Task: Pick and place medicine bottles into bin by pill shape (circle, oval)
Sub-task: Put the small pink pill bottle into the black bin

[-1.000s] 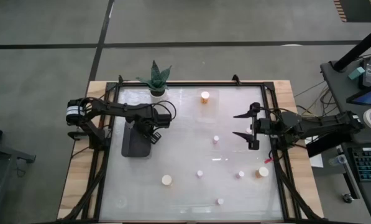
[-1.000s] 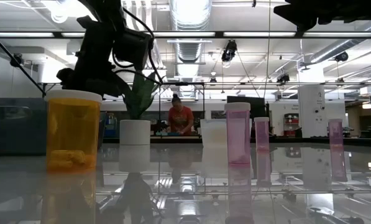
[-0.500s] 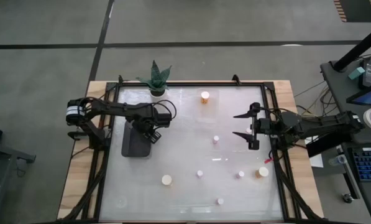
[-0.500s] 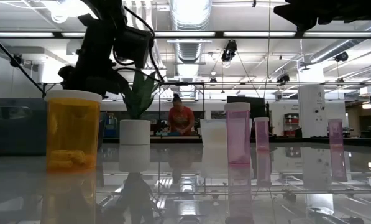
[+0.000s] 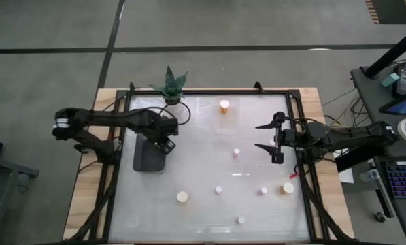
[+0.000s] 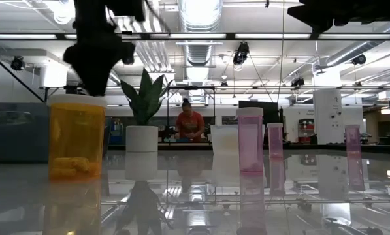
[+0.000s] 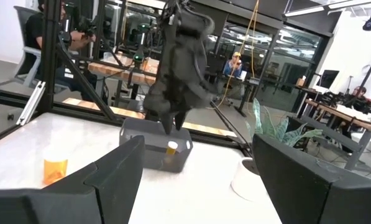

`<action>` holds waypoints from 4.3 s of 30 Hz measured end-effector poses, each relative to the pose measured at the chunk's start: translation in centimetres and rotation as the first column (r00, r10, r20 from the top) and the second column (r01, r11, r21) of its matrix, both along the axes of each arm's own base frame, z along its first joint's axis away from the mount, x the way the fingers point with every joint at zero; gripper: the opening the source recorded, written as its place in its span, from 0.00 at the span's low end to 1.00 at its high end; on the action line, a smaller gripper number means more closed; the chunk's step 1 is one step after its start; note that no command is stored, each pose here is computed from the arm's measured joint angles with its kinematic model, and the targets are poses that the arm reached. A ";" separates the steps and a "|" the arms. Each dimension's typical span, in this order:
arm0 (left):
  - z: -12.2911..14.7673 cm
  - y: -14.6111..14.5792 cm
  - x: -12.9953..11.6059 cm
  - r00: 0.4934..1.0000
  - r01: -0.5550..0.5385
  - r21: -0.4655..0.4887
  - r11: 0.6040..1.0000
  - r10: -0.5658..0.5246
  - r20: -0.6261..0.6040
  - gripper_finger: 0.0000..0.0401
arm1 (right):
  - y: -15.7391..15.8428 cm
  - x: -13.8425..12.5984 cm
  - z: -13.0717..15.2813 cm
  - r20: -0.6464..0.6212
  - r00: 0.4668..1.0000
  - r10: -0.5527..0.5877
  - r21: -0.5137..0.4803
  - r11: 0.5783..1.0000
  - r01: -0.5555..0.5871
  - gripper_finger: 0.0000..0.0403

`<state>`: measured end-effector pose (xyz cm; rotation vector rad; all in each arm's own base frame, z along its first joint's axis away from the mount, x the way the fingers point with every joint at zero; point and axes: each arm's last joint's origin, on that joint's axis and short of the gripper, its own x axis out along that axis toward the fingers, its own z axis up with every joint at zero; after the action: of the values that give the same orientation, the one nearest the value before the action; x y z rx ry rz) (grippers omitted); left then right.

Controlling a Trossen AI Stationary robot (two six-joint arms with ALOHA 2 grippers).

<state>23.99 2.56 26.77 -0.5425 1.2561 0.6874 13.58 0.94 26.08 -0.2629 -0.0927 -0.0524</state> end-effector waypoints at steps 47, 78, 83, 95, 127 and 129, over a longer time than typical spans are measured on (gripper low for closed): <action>-0.3 -6.6 -0.6 0.415 0.253 0.841 0.478 -0.839 0.352 0.43 | 0.9 8.3 -0.7 -0.908 0.418 -0.013 0.290 0.702 0.651 0.71; -0.4 -6.6 -0.6 0.415 0.253 0.840 0.479 -0.838 0.353 0.43 | 1.2 7.9 -12.8 -0.775 0.627 -0.077 0.167 0.932 0.321 0.64; -0.5 -6.6 -0.7 0.416 0.257 0.840 0.479 -0.839 0.351 0.43 | 1.2 8.7 -13.8 -0.764 0.637 -0.102 0.153 0.931 0.332 0.61; -0.5 -6.6 -0.7 0.417 0.257 0.839 0.479 -0.839 0.351 0.43 | 1.3 9.8 -14.9 -0.727 0.676 -0.125 0.151 0.930 0.335 0.55; -0.1 -6.7 -0.6 0.401 0.196 0.804 0.561 -0.794 0.456 0.43 | 1.7 13.1 -9.0 -0.599 0.793 -0.110 0.189 0.943 0.274 0.23; -0.1 -6.7 -0.6 0.401 0.193 0.791 0.580 -0.783 0.476 0.43 | 1.9 14.0 -8.1 -0.587 0.802 -0.110 0.181 0.948 0.263 0.23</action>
<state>23.40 -4.15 26.67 0.1832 0.1824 0.1789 27.58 2.79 17.98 -0.0187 0.5446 -0.1816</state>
